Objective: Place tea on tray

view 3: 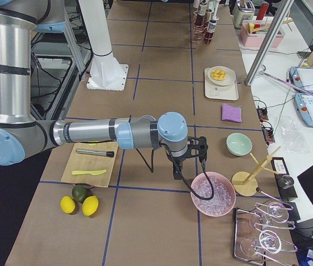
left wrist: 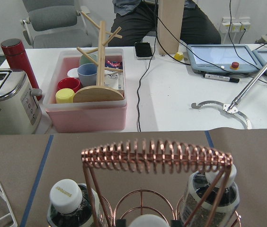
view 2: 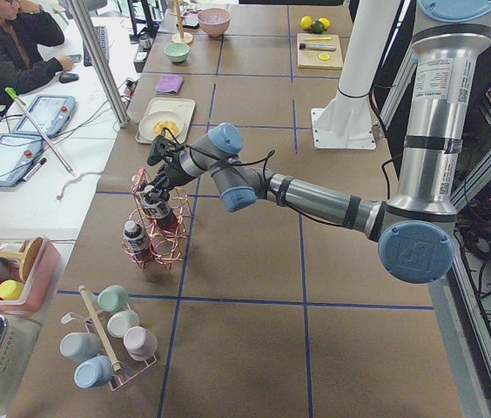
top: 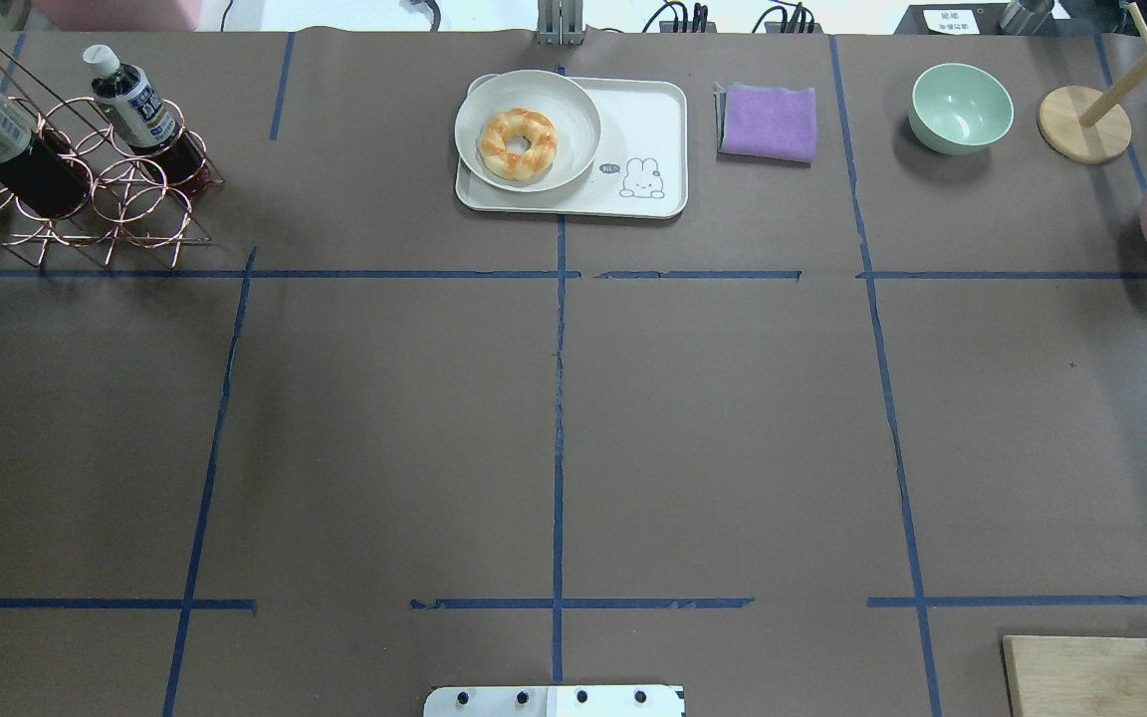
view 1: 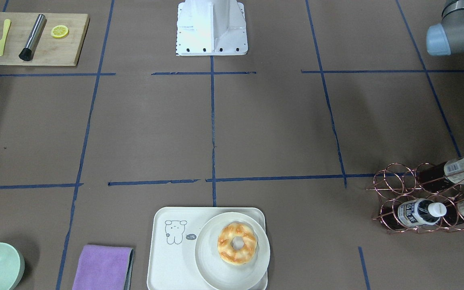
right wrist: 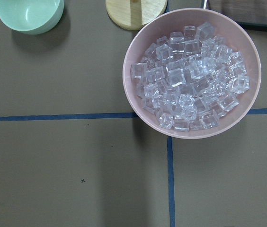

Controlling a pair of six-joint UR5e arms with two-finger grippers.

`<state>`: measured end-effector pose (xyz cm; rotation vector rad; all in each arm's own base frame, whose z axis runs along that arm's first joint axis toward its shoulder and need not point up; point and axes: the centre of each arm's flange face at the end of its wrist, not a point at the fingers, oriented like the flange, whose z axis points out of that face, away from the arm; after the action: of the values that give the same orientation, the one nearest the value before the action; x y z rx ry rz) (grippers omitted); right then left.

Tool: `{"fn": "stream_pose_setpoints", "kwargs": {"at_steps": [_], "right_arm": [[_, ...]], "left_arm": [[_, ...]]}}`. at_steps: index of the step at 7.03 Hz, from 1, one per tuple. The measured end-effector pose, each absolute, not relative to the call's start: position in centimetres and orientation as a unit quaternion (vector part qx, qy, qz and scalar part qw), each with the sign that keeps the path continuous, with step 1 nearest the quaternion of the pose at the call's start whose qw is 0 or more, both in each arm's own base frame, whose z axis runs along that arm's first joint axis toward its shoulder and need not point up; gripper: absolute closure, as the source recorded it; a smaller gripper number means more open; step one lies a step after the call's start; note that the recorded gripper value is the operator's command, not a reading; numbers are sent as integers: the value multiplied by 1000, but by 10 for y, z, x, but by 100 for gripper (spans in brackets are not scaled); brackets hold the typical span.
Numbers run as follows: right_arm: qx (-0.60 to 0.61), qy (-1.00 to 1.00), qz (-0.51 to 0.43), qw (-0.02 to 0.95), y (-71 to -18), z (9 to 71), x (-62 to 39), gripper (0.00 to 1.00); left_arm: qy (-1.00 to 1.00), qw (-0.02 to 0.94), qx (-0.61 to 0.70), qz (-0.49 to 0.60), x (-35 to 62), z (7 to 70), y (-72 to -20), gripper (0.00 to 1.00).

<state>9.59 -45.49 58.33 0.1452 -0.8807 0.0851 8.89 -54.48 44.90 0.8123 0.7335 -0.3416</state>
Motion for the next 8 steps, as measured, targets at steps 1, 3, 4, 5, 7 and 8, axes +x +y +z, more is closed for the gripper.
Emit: {"fn": "stream_pose_setpoints", "kwargs": {"at_steps": [1,3,4,5,7,8], "right_arm": [[70,-425,41,901,-455,584,96,0],[68,-425,42,901,-455,585,96,0],[68,-425,42,901,-455,586,96,0],[68,-425,42,901,-455,586,96,0],[69,-426,42,901,-455,585,96,0],[69,-426,42,901,-455,584,96,0]], "left_arm": [[346,842,380,-163,84,430,-540,100],[342,847,372,-166,74,385,-523,100],[340,849,368,-168,69,361,-513,100],[338,851,364,-171,66,341,-503,100],[352,848,356,-172,85,315,-497,100],[362,846,351,-175,119,295,-497,100]]}}
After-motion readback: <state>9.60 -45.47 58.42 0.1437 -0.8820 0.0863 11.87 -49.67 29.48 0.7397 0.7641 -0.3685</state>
